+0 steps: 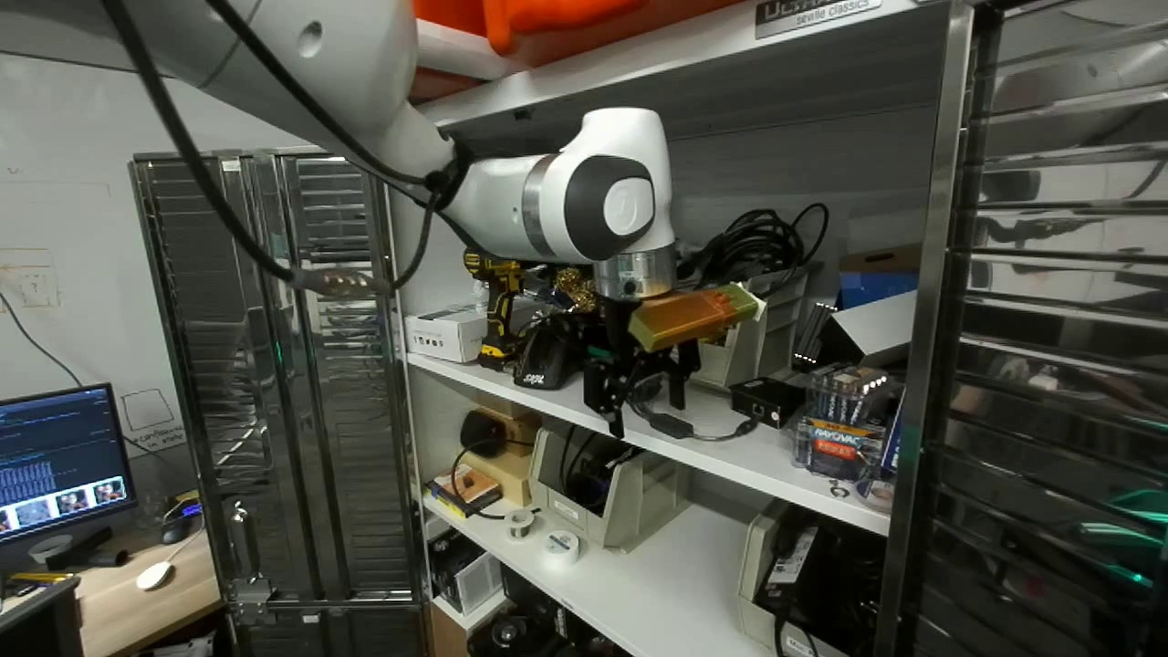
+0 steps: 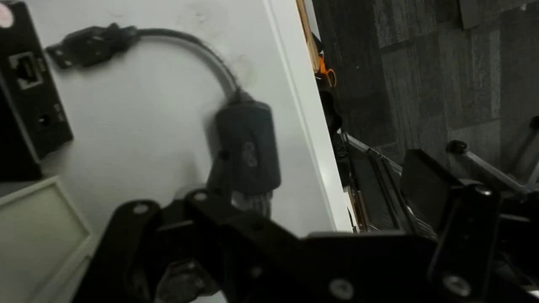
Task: Put the extension cables into the compartment.
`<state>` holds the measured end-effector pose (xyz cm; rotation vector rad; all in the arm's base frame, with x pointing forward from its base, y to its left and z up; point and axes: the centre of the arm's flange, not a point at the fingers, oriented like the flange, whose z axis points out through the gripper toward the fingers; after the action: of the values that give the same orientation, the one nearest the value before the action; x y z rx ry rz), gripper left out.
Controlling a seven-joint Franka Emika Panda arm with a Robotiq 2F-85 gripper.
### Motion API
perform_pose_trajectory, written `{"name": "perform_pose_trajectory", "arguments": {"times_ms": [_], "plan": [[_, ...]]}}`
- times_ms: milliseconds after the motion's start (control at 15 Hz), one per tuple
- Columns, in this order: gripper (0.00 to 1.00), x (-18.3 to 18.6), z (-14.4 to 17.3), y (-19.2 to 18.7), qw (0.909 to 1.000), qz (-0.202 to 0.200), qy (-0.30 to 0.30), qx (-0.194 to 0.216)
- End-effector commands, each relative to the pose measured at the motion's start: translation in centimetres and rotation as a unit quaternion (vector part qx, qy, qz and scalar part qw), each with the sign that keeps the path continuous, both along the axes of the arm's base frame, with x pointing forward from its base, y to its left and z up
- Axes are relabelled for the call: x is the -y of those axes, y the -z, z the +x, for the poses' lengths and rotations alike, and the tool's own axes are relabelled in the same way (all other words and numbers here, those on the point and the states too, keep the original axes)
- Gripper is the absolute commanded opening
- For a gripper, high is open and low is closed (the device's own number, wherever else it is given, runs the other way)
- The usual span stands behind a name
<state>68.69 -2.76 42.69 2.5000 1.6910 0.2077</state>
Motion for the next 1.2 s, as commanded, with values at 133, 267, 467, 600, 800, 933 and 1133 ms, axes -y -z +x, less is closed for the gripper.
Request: {"name": "perform_pose_trajectory", "arguments": {"times_ms": [133,267,467,600,800,933,1133], "plan": [[1.0,1.7,7.0,-2.3,0.9988,0.002,-0.048,-0.004],[1.0,1.9,7.9,-2.0,0.9973,0.008,-0.069,-0.025],[1.0,1.8,9.0,-1.2,0.9935,0.016,-0.097,-0.057],[1.0,1.7,9.3,-0.8,0.9909,0.017,-0.111,-0.073],[0.97,1.5,9.4,-0.3,0.9877,0.018,-0.127,-0.09],[0.73,1.4,9.2,-0.2,0.9868,0.016,-0.13,-0.095],[0.49,1.2,8.4,-0.4,0.9869,0.005,-0.131,-0.093]]}}
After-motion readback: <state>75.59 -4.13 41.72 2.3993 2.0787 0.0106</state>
